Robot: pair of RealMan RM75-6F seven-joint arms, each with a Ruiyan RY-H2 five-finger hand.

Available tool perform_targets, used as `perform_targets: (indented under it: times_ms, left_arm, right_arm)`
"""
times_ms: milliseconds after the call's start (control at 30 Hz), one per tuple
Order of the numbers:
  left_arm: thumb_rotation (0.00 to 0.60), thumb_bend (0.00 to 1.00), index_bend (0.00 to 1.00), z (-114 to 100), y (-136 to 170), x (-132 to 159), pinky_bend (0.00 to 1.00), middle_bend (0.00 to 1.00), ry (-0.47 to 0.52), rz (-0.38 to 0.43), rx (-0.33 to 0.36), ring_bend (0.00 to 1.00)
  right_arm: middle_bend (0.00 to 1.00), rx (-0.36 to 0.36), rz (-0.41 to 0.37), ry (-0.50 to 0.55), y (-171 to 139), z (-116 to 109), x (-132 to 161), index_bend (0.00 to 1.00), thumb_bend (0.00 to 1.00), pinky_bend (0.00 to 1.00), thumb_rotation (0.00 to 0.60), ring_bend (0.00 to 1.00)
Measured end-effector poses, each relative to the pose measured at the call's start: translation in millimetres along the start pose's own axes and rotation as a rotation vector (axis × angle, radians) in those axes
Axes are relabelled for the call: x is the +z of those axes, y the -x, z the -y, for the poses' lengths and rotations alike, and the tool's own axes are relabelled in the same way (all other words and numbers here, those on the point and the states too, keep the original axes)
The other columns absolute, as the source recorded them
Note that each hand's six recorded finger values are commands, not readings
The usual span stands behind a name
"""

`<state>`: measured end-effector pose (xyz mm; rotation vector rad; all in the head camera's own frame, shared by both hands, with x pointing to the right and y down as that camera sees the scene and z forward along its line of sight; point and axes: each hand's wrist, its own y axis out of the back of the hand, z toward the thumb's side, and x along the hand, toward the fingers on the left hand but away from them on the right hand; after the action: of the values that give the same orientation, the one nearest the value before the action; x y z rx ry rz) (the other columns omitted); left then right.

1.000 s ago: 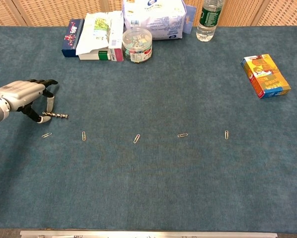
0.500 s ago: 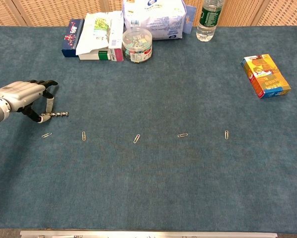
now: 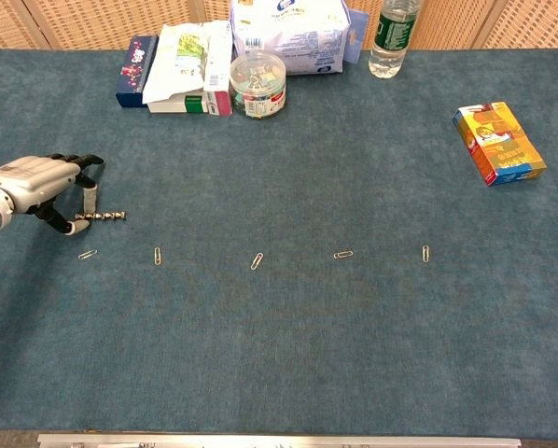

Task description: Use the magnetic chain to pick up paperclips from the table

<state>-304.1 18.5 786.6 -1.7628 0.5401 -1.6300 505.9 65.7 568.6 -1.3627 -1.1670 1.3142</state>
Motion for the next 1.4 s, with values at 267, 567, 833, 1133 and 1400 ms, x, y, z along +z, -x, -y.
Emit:
perform_targets:
  times_ms: [267, 567, 833, 1133, 1400]
  left_arm:
    - [0.600, 0.33, 0.51, 0.9, -3.1, -0.7, 0.02, 0.00, -0.011, -0.008, 0.013, 0.00]
    - [0.600, 0.33, 0.58, -1.9, -4.2, 1.0, 0.03, 0.00, -0.022, -0.011, 0.055, 0.00]
    - [0.600, 0.33, 0.59, -6.3, 2.8, 3.0, 0.03, 0.00, -0.013, -0.001, 0.071, 0.00]
    - [0.600, 0.33, 0.60, -17.1, 24.8, 6.6, 0.03, 0.00, -0.013, 0.011, 0.099, 0.00]
    - [0.600, 0.33, 0.60, -23.3, 47.8, 10.0, 0.03, 0.00, -0.023, 0.018, 0.111, 0.00]
  right_arm:
    - [0.16, 0.003, 0.000, 0.001, 0.1, 0.6, -0.1, 0.18, 0.11, 0.16, 0.600, 0.11]
    - [0.16, 0.002, -0.001, 0.002, -0.1, 0.0, 0.1, 0.18, 0.11, 0.16, 0.600, 0.11]
    - [0.16, -0.003, -0.006, 0.005, -0.7, -1.2, 1.1, 0.18, 0.11, 0.16, 0.600, 0.11]
    - [0.16, -0.002, -0.012, 0.008, -1.5, -1.4, 2.7, 0.18, 0.11, 0.16, 0.600, 0.11]
    - [0.16, 0.002, -0.018, 0.009, -1.9, -0.3, 4.6, 0.18, 0.11, 0.16, 0.600, 0.11]
